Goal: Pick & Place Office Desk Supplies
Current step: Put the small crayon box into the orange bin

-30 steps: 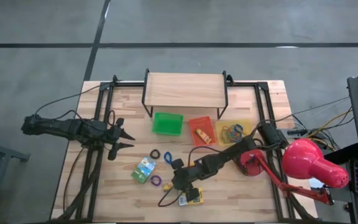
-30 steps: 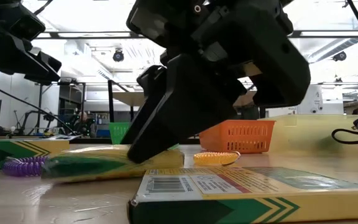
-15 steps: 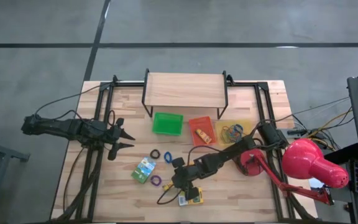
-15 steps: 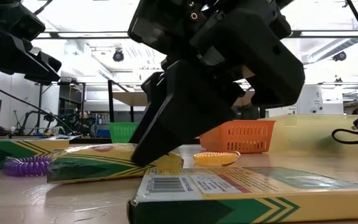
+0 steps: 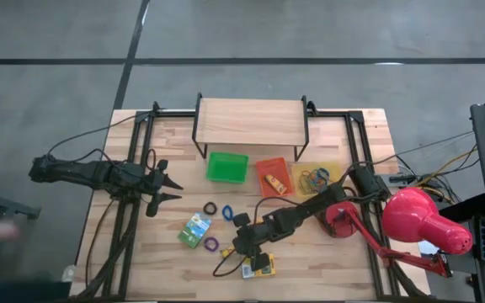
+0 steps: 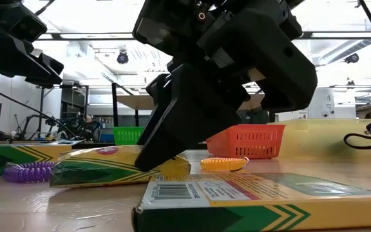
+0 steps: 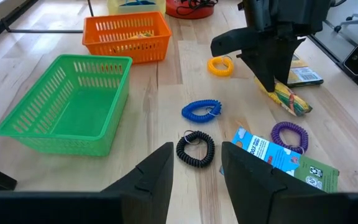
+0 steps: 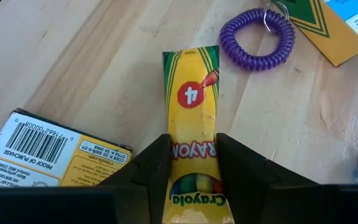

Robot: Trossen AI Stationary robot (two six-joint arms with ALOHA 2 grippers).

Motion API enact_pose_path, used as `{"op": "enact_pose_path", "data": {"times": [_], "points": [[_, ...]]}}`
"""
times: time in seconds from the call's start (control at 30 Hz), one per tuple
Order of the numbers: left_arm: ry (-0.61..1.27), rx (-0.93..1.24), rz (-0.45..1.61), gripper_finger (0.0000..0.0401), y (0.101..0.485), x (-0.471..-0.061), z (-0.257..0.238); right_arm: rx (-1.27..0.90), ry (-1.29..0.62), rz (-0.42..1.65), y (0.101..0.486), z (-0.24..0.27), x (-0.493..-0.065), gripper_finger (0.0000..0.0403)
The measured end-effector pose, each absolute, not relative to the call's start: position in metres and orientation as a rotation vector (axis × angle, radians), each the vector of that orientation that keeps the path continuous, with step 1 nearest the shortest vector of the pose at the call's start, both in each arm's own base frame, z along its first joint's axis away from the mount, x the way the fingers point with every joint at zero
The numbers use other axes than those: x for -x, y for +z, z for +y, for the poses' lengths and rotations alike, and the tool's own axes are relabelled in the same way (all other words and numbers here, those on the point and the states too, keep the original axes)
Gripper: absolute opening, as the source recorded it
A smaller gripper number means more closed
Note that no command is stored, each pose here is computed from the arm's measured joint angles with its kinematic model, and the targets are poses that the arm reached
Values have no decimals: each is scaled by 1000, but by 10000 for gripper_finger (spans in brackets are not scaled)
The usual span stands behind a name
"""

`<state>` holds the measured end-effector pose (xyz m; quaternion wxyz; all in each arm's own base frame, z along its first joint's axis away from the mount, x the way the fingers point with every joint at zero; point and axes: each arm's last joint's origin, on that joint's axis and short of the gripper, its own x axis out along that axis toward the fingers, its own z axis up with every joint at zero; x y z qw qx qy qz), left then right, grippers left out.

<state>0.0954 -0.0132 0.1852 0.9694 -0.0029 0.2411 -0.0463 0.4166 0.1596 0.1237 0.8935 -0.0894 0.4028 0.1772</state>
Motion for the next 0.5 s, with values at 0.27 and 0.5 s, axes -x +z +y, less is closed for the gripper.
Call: {"op": "enact_pose_path", "data": {"times": [0.27,0.5], "points": [[-94,6,487,142,185,-95,-13,183,363,830,124,158,-418,112],[-94,6,487,142,185,-95,-13,170,364,758,154,157,-415,111]]}}
